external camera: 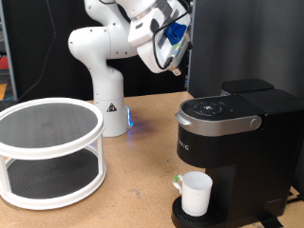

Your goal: Make a cup of coffee with the keurig machine

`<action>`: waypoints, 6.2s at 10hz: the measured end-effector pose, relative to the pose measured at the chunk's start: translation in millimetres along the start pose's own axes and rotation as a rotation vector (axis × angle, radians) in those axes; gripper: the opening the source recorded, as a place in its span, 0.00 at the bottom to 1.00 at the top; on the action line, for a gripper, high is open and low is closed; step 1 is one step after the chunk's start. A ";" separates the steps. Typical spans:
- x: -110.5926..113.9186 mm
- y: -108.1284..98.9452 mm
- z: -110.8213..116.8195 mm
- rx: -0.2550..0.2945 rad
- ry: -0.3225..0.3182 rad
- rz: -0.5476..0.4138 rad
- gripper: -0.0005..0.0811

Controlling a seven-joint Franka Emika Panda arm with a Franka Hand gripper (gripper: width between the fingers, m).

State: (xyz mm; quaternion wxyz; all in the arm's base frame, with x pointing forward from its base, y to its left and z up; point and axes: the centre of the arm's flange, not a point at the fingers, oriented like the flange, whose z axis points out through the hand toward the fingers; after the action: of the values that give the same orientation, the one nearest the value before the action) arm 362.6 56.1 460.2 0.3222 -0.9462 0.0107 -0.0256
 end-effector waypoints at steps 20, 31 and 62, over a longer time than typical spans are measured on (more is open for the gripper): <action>53.7 -90.6 20.9 -0.488 -0.194 -0.706 0.99; 102.7 -124.2 10.9 -0.455 -0.251 -0.773 0.99; 136.2 -37.6 75.3 -0.605 -0.177 -0.690 0.01</action>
State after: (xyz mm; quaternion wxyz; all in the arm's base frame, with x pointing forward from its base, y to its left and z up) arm 502.9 126.7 429.2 0.0042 -0.9446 -0.3250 -0.0463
